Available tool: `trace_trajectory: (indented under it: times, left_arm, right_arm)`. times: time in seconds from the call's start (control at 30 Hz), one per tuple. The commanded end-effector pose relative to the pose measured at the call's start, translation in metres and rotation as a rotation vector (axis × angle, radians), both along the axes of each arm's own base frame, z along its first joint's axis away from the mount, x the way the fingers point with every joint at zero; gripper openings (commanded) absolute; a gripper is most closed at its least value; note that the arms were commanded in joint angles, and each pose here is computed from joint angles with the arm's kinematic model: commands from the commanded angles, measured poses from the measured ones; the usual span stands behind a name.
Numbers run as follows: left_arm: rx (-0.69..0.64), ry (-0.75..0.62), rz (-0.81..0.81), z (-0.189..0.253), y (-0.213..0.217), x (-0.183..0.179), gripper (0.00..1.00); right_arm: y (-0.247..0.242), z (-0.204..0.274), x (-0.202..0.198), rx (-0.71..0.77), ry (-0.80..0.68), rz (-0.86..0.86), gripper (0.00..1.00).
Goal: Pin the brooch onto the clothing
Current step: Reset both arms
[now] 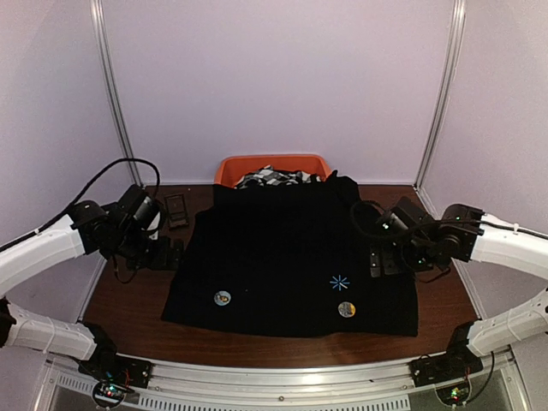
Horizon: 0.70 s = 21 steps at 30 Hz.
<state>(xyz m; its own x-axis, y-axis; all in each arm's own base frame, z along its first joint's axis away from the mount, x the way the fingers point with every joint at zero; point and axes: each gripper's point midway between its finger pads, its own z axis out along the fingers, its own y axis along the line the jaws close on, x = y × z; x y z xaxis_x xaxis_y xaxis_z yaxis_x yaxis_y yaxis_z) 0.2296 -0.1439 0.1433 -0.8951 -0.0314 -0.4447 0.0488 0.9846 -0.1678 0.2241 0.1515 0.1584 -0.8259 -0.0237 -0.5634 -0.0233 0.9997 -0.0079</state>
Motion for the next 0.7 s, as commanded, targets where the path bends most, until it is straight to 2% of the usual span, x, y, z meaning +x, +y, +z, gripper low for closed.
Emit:
trace_trajectory:
  times: [0.0,0.1,0.2,0.3,0.37,0.57,0.67]
  left_arm:
    - [0.146,-0.299,0.039,0.071,0.028,0.040,0.98]
    - [0.178,-0.452,0.068,0.105,0.037,0.054,0.98]
    - [0.265,-0.568,0.126,0.128,0.056,0.062,0.98]
    - [0.359,-0.634,0.168,0.143,0.073,0.064,0.98]
    - [0.391,-0.664,0.135,0.144,0.073,0.065,0.98]
    - [0.343,-0.752,0.117,0.144,0.073,0.062,0.98]
    - [0.332,-0.776,0.148,0.142,0.081,0.061,0.98]
  right_arm:
    - [-0.023,0.067,0.024,-0.036,-0.231,-0.042,1.00]
    - [-0.038,0.107,0.031,0.013,-0.372,-0.091,1.00]
    - [-0.063,0.151,0.029,0.066,-0.553,-0.166,1.00]
    - [-0.088,0.175,0.016,0.108,-0.718,-0.205,1.00]
    - [-0.103,0.185,0.008,0.101,-0.798,-0.209,1.00]
    - [-0.136,0.181,-0.008,-0.035,-0.847,-0.250,1.00]
    - [-0.139,0.179,-0.010,-0.039,-0.868,-0.252,1.00]
